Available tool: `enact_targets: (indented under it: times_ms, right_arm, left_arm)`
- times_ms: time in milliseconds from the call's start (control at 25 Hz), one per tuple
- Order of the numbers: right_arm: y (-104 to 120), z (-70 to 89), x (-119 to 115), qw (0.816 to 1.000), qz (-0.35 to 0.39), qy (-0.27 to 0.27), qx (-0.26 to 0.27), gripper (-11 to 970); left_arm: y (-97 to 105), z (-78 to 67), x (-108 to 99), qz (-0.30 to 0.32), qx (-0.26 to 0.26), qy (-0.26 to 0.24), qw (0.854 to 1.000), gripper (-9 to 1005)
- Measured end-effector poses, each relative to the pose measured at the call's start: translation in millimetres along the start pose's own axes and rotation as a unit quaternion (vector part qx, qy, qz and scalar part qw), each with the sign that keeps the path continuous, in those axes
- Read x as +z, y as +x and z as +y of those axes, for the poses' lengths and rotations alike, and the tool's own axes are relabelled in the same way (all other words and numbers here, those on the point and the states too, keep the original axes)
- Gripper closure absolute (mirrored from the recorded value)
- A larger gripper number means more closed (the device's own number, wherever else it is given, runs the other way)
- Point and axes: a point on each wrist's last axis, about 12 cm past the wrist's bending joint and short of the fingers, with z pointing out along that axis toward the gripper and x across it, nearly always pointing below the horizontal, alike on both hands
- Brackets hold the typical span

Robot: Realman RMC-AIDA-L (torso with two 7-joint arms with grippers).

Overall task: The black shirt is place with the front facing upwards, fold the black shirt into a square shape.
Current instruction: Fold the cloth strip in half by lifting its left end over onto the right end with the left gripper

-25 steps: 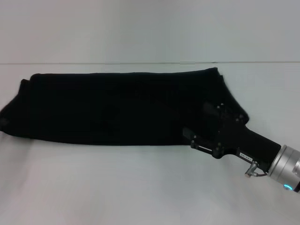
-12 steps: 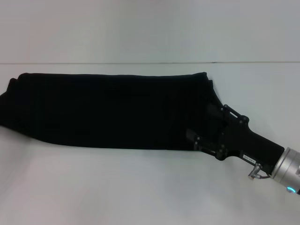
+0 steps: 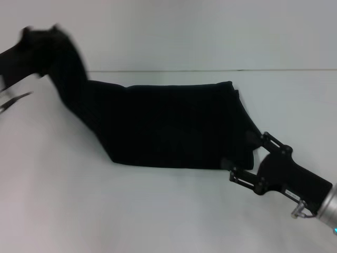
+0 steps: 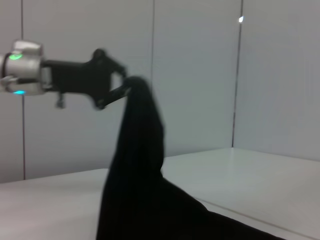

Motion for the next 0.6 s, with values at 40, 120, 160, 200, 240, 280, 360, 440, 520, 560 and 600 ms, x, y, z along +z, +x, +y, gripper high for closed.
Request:
enact_targets:
  times_ms: [40,120,160,200,240,280,360,440,520,560,600]
  right_arm:
    - [1,1.5,-4,1.0,-0.002,0.003,0.004,54]
    - [3,3.9,-10,1.0,-0.005,0.007,0.009,53]
    - [5,4.9,-13,1.0,-0.006,0.01,0.012,53]
    - [6,6.3,-16,1.0,-0.006,0.012,0.014,53]
    - [7,7.7,-19,1.0,-0.007,0.014,0.017,53]
    - [8,9.0,-22,1.0,-0.007,0.016,0.019,53]
    - [10,10.9,-26,1.0,-0.008,0.018,0.023,53]
    - [11,12.7,-29,0.999,-0.009,0.02,0.026,53]
    - [12,14.5,-32,0.999,-0.01,0.021,0.03,53]
    - [13,15.3,-34,0.999,-0.01,0.021,0.031,53]
    - [13,15.7,-35,0.999,-0.01,0.021,0.032,53]
  left_arm:
    - [6,-7.3,15,0.014,0.005,0.013,1.0,978]
    - [22,-20.2,41,0.043,0.013,0.036,0.998,978]
    - [29,-25.0,51,0.055,0.015,0.044,0.997,978]
    - [42,-32.2,67,0.074,0.018,0.057,0.995,978]
    - [53,-36.5,77,0.087,0.019,0.066,0.994,978]
    - [65,-41.3,87,0.101,0.02,0.076,0.992,978]
    - [87,-46.4,101,0.126,0.022,0.088,0.988,978]
    - [113,-47.6,116,0.155,0.022,0.096,0.983,978]
    - [140,-42.2,126,0.18,0.021,0.092,0.979,977]
    - [151,-37.7,128,0.186,0.024,0.086,0.978,977]
    - [160,-33.4,129,0.191,0.026,0.079,0.978,977]
